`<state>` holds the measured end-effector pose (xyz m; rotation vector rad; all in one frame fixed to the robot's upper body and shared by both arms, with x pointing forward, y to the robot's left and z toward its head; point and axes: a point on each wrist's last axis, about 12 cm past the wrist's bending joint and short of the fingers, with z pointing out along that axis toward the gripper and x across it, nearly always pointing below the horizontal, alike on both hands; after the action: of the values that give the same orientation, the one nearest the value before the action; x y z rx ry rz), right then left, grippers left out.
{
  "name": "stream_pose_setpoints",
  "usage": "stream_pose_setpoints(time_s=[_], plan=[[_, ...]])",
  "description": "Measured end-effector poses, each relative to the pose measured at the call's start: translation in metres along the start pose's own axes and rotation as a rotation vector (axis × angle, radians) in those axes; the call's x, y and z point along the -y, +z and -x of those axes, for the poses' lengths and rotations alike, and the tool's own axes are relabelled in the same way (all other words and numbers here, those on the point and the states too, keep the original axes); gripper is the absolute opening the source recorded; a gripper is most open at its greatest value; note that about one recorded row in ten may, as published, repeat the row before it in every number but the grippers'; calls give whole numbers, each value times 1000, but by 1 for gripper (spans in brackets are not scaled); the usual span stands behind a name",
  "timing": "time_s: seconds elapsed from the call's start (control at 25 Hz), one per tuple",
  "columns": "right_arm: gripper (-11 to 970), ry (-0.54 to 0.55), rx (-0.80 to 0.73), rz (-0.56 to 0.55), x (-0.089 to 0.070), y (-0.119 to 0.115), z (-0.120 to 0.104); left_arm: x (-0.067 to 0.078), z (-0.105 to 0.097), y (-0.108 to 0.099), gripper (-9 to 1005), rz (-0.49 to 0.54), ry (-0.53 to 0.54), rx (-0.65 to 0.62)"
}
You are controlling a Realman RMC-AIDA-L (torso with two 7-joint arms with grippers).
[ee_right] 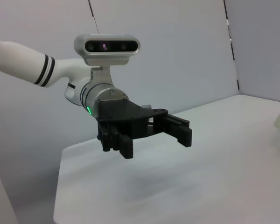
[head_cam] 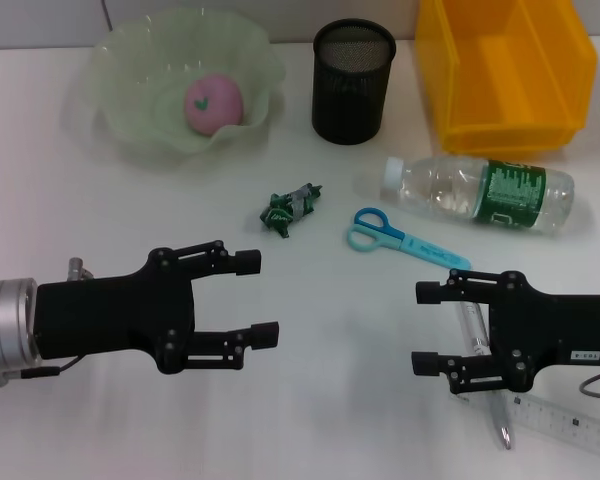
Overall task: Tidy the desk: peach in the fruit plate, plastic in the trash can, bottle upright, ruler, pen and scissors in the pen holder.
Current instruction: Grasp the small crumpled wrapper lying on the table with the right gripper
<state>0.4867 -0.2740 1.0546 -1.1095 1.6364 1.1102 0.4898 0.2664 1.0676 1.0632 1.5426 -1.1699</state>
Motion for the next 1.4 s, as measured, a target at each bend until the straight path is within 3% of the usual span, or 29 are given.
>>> stream_pose_setpoints(time_s=[0.72,0.92,1.0,1.16,1.28,1.4], plan=[[709,0,10,7,0,0,2,1,-2,1,832,-3,-1,-5],[706,21,36,-16,12,-7,25,2,-4,1,831,-1,-6,-9],[705,40,5,-16,26,-12,50,1,-4,1,831,0,-6,-13],[703,37,-47,-13,35,-14,72,0,-5,-1,831,18,4,-14],[701,6,-176,-3,49,-2,98,0,-6,-2,831,32,9,-15],[699,-17,-246,2,55,8,109,-2,-10,-6,831,66,9,-32]])
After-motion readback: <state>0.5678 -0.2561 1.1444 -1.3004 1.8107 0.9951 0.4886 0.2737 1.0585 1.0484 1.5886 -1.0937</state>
